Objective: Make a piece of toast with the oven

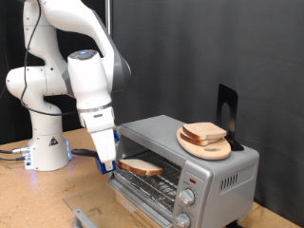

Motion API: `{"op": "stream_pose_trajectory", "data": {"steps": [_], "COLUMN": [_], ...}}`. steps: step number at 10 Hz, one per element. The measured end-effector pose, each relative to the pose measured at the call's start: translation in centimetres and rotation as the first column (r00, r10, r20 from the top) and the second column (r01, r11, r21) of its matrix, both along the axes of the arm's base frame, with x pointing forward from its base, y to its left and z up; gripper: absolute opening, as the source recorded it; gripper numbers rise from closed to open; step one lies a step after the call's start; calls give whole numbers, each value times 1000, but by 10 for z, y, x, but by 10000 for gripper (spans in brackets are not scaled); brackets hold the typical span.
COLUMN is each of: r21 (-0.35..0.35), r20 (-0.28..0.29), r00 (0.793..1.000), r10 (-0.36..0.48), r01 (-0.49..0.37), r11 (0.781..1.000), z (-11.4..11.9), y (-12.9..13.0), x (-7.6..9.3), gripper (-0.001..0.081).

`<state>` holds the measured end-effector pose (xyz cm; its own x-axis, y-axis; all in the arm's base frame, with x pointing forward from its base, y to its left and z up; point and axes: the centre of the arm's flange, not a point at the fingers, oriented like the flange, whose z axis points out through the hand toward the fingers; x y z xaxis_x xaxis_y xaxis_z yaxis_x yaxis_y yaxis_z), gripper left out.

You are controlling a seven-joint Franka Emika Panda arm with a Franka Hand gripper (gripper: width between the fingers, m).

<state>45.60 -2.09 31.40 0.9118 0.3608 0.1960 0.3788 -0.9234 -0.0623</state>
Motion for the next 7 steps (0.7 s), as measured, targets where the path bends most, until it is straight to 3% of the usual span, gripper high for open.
{"op": "stream_pose_trajectory", "data": {"steps": [7], "r21": [-18], "r20": [31], "r00": [999], "r10": [14], "r01": [-13], "r11": [1000], "z": [7], "y": [28], "x": [6], "gripper": [368]}}
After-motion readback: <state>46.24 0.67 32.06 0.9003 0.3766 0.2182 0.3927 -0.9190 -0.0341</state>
